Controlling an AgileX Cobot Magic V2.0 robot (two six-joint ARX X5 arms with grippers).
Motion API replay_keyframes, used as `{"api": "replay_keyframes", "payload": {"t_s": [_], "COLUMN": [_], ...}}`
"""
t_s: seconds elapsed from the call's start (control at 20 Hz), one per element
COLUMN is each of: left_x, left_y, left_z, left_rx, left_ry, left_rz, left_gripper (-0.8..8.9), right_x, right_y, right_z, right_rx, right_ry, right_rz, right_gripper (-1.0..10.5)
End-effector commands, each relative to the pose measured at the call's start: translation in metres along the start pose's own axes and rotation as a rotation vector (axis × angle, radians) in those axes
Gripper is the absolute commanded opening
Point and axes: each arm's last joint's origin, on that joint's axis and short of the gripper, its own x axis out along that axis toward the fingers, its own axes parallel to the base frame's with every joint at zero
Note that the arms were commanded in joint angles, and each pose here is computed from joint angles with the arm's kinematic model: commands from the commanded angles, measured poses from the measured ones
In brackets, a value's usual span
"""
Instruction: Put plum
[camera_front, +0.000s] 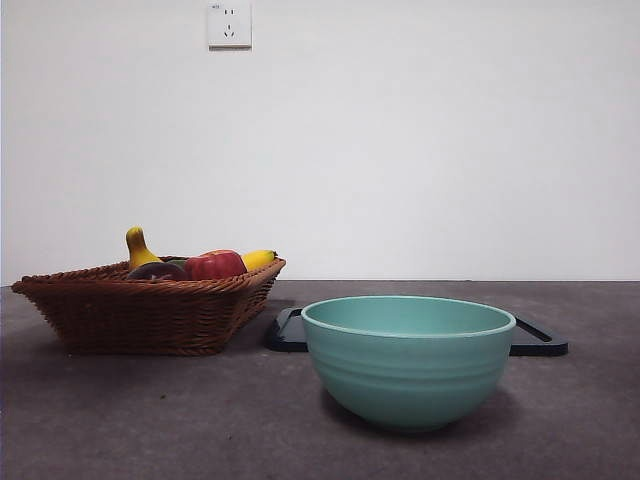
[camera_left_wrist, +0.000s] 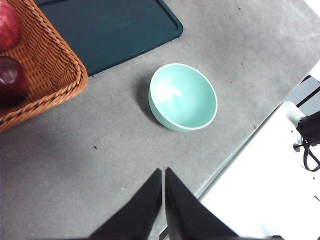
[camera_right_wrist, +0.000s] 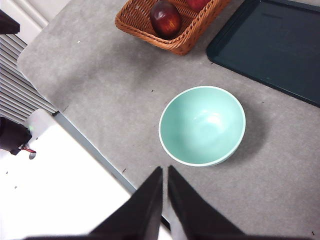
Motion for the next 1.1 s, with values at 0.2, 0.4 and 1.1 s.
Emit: {"api": "replay_keyframes", "payload": {"t_s": [0.2, 0.4, 1.1], "left_x": [-0.007, -0.015, -0.045], "left_y": [-0.004, -0.008, 0.023], "left_z": [0.004, 0.002, -0.035], "left_rx": [0.034, 0.097, 0.337], "left_ry": [-0.037, -0.089, -0.848], "left_rz": [-0.005, 0.01, 0.815], "left_gripper": [0.08, 0.08, 0.07], "right_x": [-0.003, -0.003, -0.003], "right_y": [0.003, 0.003, 0.003], "right_z": [0.004, 0.004, 0.004], "right_rx": [-0.023, -0.023, -0.023], "right_ry": [-0.019, -0.019, -0.019], "right_rz": [0.007, 0.007, 0.007], "right_gripper": [0.0, 0.0, 0.0]}}
